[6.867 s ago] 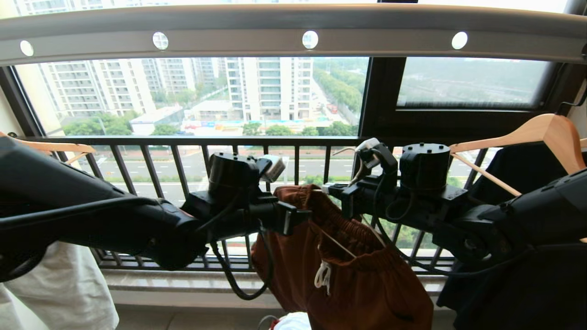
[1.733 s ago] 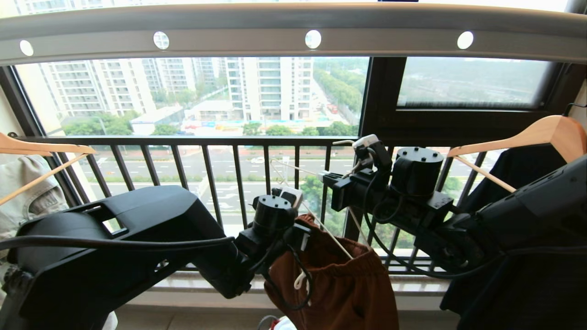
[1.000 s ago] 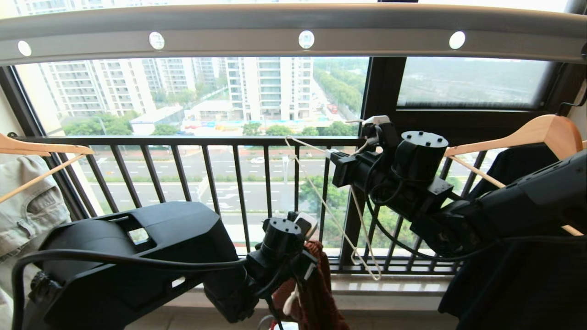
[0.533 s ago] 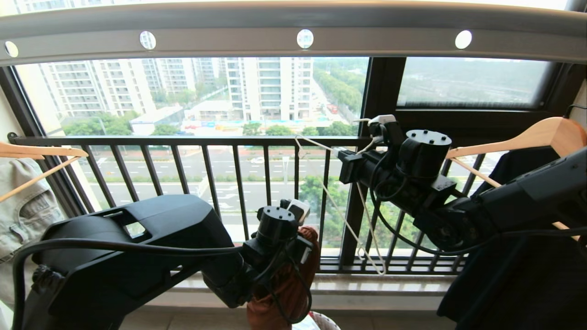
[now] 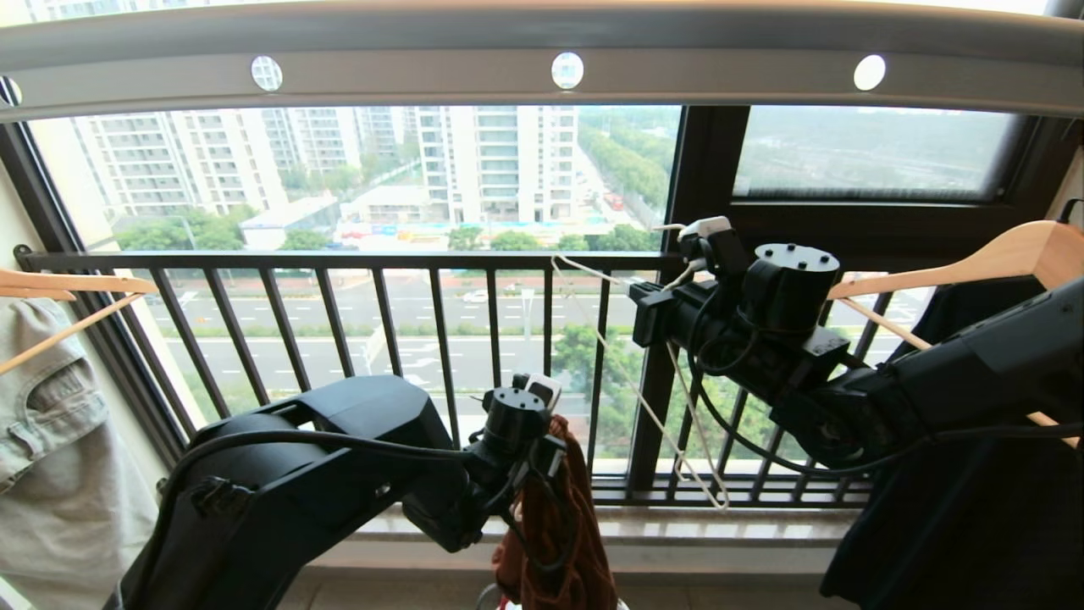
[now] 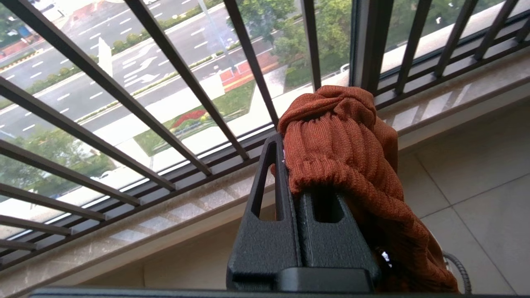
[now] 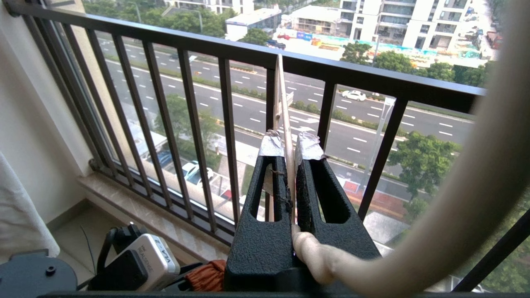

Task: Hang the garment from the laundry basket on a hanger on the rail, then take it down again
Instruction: Take the clothes off the clothes rack, then put clothes in the basket

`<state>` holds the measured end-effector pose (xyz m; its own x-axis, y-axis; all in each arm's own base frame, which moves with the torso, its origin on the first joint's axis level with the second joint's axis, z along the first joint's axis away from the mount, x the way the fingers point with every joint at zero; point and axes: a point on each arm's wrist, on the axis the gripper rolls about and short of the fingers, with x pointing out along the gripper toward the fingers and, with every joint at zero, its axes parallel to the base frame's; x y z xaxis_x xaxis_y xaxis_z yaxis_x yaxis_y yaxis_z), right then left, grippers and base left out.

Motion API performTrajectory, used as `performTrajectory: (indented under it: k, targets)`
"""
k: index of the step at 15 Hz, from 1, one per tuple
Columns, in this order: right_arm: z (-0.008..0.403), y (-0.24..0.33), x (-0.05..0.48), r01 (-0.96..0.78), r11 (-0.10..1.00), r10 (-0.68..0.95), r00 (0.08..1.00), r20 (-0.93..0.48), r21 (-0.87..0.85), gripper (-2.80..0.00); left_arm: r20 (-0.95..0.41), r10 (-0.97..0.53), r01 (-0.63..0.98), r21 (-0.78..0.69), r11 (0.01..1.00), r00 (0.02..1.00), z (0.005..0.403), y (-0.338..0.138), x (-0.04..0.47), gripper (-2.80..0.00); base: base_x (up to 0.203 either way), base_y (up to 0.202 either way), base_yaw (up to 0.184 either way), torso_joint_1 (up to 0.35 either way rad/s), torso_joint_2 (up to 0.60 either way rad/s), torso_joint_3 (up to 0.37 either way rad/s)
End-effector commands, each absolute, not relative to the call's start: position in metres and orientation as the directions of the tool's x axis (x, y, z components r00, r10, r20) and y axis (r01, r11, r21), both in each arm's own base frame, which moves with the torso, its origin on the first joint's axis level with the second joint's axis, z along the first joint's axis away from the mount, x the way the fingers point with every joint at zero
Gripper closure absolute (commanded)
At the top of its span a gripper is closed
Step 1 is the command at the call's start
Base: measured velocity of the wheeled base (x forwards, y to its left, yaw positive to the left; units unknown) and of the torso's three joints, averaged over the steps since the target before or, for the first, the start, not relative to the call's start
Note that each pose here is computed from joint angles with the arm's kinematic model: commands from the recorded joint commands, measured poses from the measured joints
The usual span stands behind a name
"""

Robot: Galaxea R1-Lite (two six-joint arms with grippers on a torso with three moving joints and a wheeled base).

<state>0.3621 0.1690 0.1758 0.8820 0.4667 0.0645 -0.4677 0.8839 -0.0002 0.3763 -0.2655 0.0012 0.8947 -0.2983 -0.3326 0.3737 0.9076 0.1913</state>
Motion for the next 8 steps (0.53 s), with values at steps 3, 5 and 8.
performTrajectory:
  k: [3, 5, 8]
  targets:
    - [0.1845, 0.1658, 0.3534, -0.468, 0.883, 0.468, 0.883, 0.034, -0.028, 0.00, -0.383, -0.273, 0.373, 0.220, 0.901, 0.883, -0.0346, -0.2673, 0.3800, 0.00, 0.000, 0.000, 0.000, 0.000, 0.00, 0.000]
    - [0.1842, 0.1664, 0.3532, -0.468, 0.883, 0.469, 0.883, 0.031, -0.029, 0.00, -0.388, -0.271, 0.377, 0.228, 0.898, 0.881, -0.0379, -0.2673, 0.3800, 0.00, 0.000, 0.000, 0.000, 0.000, 0.00, 0.000]
    - [0.1826, 0.1680, 0.3523, -0.472, 0.881, 0.473, 0.881, 0.018, -0.033, 0.00, -0.388, -0.273, 0.378, 0.227, 0.898, 0.880, -0.0378, -0.2674, 0.3800, 0.00, 0.000, 0.000, 0.000, 0.000, 0.00, 0.000]
